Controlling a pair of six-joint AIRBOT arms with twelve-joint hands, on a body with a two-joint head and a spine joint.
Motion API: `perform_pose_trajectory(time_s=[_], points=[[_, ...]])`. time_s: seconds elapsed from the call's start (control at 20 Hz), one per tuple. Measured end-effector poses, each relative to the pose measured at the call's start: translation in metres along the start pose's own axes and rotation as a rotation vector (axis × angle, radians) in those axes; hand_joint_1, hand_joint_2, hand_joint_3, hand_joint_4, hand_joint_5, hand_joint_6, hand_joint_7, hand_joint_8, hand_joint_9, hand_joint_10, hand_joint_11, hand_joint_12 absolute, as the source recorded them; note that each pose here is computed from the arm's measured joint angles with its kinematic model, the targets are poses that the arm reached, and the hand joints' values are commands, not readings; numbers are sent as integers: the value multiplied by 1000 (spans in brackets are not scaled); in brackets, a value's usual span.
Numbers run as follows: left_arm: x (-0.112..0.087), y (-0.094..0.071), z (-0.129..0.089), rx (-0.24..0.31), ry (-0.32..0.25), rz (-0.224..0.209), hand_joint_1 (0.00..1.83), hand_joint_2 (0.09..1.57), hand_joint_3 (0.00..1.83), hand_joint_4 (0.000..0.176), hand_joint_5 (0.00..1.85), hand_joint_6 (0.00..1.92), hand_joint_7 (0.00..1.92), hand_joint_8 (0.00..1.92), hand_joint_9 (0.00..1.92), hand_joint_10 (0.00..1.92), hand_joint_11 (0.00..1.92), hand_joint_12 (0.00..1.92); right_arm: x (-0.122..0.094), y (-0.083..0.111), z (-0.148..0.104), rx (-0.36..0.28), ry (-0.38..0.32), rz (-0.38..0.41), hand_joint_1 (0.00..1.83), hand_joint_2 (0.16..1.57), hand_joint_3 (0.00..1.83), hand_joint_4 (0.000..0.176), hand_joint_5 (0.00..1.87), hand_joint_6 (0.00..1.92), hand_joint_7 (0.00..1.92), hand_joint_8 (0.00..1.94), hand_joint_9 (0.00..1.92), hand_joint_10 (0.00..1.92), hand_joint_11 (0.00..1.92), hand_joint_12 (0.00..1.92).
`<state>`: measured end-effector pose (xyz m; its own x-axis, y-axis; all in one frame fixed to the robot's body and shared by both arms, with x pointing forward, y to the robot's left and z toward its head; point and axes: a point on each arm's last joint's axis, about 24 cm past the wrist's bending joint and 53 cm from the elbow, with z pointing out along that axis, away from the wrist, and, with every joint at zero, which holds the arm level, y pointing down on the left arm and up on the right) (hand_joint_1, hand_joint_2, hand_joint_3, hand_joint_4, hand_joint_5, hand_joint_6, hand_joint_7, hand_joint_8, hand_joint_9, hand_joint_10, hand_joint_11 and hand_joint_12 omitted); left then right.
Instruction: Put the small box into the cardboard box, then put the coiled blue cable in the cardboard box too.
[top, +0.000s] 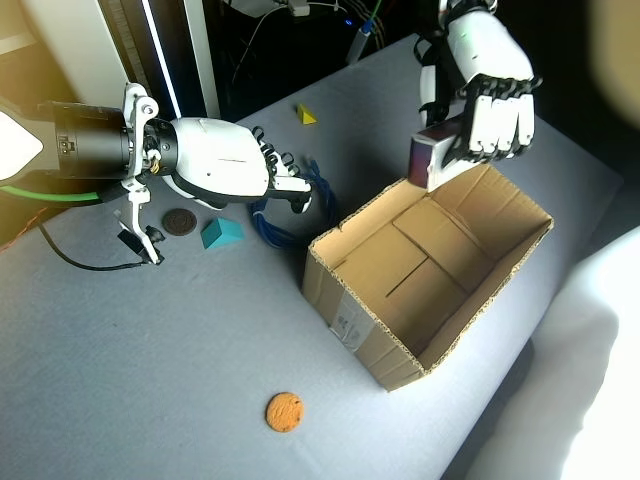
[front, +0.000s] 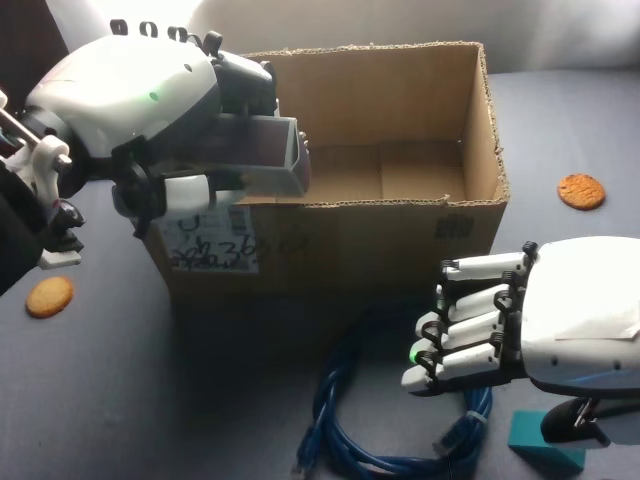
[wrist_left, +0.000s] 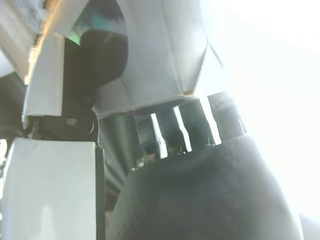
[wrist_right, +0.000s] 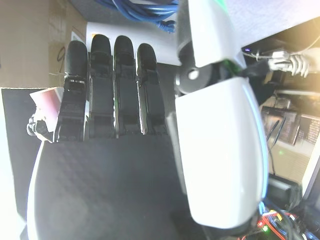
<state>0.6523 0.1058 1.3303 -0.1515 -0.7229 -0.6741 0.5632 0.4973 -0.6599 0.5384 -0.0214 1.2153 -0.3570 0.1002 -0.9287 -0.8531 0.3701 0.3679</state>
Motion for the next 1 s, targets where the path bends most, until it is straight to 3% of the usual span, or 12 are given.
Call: perform_pose_trajectory(time_s=[0.2,0.35,0.45,0.6,0.65,0.75,0.85,1.0], points=[[-8,4,4,1,-19,12,1356,1187,0,0,786,1080,882,1213,743,1516,475,1582,0,2,2,-5,-2,7,1151,999,1,0,444,2,460,2,413,37,0,1217],[-18,1,8,12,-44,15,1348,1210,1,0,754,1092,841,1326,691,1561,420,1606,0,3,5,-10,-7,10,1130,1004,0,0,431,4,439,3,389,23,0,1168],[-21,0,10,16,-53,15,1357,1184,0,0,788,1074,903,1202,745,1490,459,1576,-1,3,5,-7,-16,12,1156,989,0,0,448,7,460,7,411,28,0,1190],[-22,-1,11,18,-53,11,1350,1192,2,0,823,1110,846,1249,695,1504,391,1498,-3,2,6,-4,-22,12,1145,998,1,0,423,3,442,3,402,20,0,1187],[-22,-2,11,20,-56,10,1201,1173,0,0,643,643,701,726,565,1008,258,1374,-2,4,8,-9,-22,14,1146,997,0,0,429,5,448,5,408,22,0,1191],[-22,-2,11,19,-53,11,1139,1076,0,0,548,155,669,171,574,434,176,1213,-3,5,10,-12,-28,7,1133,1004,2,0,425,11,429,4,396,16,0,1186],[-22,-2,11,19,-53,10,1056,1100,1,0,468,15,549,12,486,170,51,1203,-3,6,13,-13,-37,-7,1133,997,0,0,436,13,431,4,394,15,0,1169],[-19,-4,12,22,-47,7,1079,1068,0,0,441,3,472,0,444,77,23,1160,-3,8,17,-19,-43,-4,1139,1010,0,0,421,7,427,8,391,12,0,1168]])
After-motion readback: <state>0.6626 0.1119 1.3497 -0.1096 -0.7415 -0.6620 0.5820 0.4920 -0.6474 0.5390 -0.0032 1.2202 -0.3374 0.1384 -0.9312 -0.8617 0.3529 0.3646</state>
